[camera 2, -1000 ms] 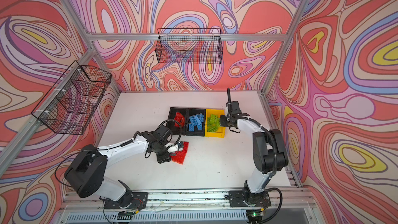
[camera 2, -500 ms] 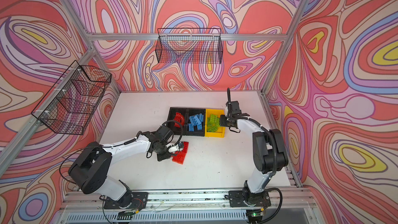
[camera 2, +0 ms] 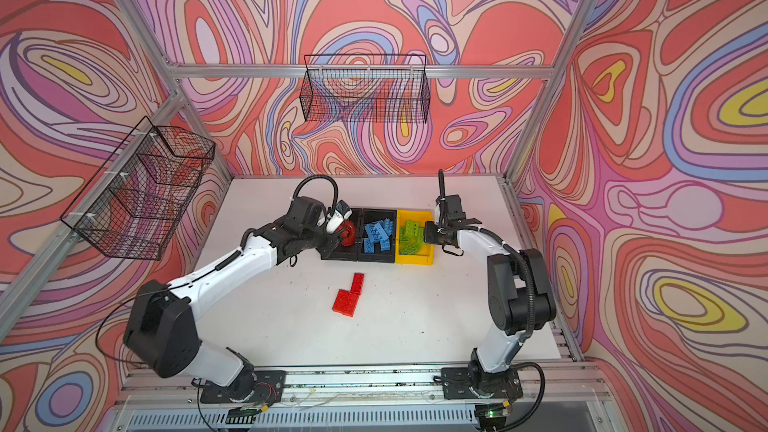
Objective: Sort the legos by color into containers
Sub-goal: 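Lift the red brick and carry it toward the black compartment, then release the red brick into the red-filled black compartment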
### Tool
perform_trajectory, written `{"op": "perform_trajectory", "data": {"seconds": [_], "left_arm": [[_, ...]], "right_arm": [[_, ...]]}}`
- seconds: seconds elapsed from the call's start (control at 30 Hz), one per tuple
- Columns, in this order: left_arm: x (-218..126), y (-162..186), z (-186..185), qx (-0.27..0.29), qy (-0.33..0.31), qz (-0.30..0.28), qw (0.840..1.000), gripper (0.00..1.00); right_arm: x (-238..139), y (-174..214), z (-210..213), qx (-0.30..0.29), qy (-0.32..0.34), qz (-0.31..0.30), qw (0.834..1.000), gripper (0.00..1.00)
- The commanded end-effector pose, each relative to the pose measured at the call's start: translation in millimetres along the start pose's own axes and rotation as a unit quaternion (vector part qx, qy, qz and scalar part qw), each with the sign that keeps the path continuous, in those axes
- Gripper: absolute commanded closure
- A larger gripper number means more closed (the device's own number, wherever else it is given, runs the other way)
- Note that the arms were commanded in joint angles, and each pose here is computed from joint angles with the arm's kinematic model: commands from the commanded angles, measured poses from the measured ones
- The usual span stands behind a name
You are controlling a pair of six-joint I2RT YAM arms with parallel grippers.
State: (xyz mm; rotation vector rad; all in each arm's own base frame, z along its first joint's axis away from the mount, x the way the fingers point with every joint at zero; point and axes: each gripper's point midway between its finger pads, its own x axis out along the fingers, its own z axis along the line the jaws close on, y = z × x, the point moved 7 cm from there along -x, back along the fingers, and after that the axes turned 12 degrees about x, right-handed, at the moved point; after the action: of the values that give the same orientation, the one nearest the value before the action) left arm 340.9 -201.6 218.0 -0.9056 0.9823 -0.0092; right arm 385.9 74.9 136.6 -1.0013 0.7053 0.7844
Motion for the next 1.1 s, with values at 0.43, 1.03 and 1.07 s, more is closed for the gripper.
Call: {"op": "perform_trajectory", "data": {"seconds": [0.43,1.03,1.07], "left_arm": [[63.1,-27.9,38.8,-0.213,-0.077,0.008,0.974,0.38],[-27.3,70.1,-60.0,-0.182,0.035,0.097,0.978,0.37],[-27.0,76.0,-68.8,-0.183,0.040,0.106,0.977,0.37]], "right_arm": [[-7.2,2.8,2.9,0.003,-0.011,-0.004,1.000,0.98],[-3.1,4.2,0.2,0.002,-0.003,0.004,1.000,0.98],[-3.0,4.9,0.4,0.000,-0.003,0.005,1.000,0.98]]}}
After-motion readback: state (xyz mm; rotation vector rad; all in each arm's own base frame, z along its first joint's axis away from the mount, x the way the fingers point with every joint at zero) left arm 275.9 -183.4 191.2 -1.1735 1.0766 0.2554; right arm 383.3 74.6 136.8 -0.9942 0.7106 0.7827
